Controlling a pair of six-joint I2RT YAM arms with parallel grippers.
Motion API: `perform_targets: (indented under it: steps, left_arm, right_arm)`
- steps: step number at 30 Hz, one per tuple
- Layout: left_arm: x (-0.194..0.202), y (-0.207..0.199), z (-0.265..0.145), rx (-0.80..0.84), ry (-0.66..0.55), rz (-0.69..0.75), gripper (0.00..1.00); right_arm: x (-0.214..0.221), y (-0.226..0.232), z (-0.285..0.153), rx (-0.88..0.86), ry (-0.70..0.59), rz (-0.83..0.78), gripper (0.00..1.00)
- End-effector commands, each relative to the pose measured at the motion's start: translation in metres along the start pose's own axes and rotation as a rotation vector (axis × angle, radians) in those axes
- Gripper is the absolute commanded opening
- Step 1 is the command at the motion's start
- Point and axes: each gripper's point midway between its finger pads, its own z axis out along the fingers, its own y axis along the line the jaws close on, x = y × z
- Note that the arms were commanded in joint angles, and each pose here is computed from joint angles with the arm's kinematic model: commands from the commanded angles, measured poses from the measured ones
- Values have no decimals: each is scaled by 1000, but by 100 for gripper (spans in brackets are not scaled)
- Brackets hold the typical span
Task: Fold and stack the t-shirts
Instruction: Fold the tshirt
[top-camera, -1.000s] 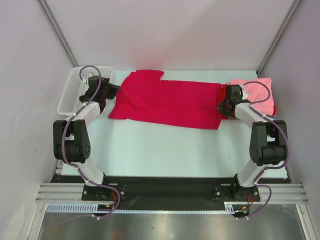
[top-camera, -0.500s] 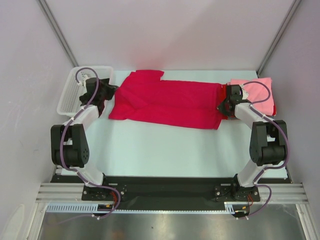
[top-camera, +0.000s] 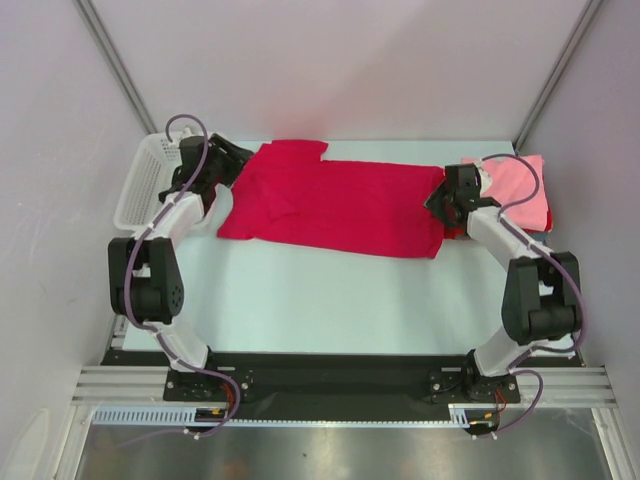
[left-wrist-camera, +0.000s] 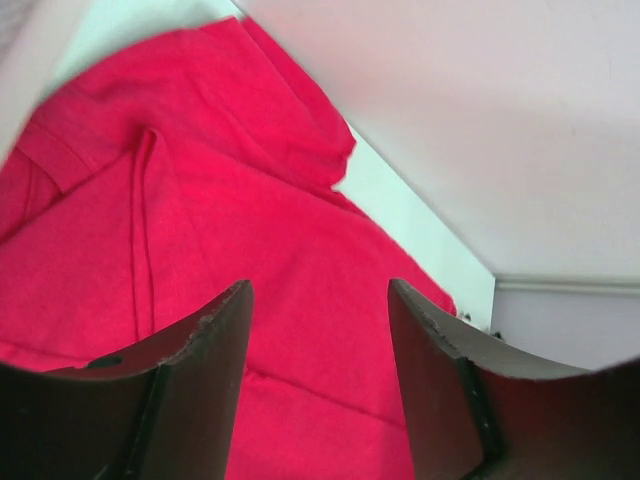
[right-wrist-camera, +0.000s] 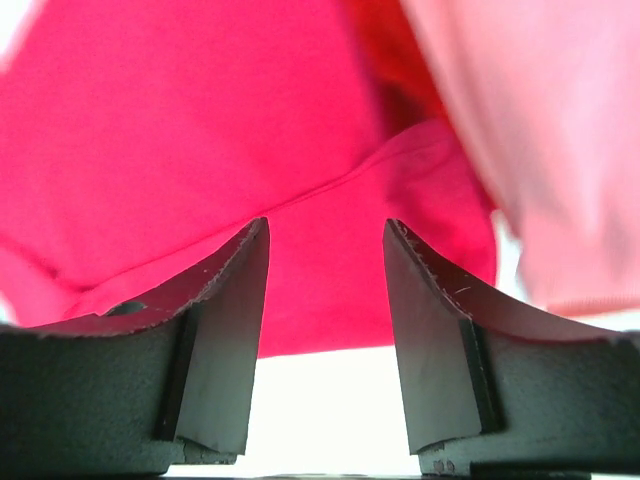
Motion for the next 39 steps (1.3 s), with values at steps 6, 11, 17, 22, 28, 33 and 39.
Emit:
perform_targets:
  steps: [6, 11, 17, 22, 28, 33, 39]
  left_arm:
    - [9, -20, -87, 46, -110, 101, 63]
    - [29, 11, -125, 60, -205, -15, 63]
    - [60, 75, -138, -45, -224, -76, 67]
    - [69, 92, -132, -80, -222, -112, 67]
    - [73, 119, -129, -120, -283, -196, 66]
    - [78, 133, -122, -130, -306, -247, 65]
    - [79, 142, -115, -152, -313, -253, 64]
  right_arm:
    - [1, 19, -66, -150, -209, 120, 54]
    - [56, -5, -80, -180, -217, 265, 54]
    - [87, -28, -62, -158, -213, 376, 56]
    - [87, -43, -48, -102, -262, 414, 54]
    - [79, -69, -33, -24, -334, 484, 51]
    - [79, -70, -17, -38, -294, 552, 50]
    - [75, -74, -4, -15, -296, 597, 35]
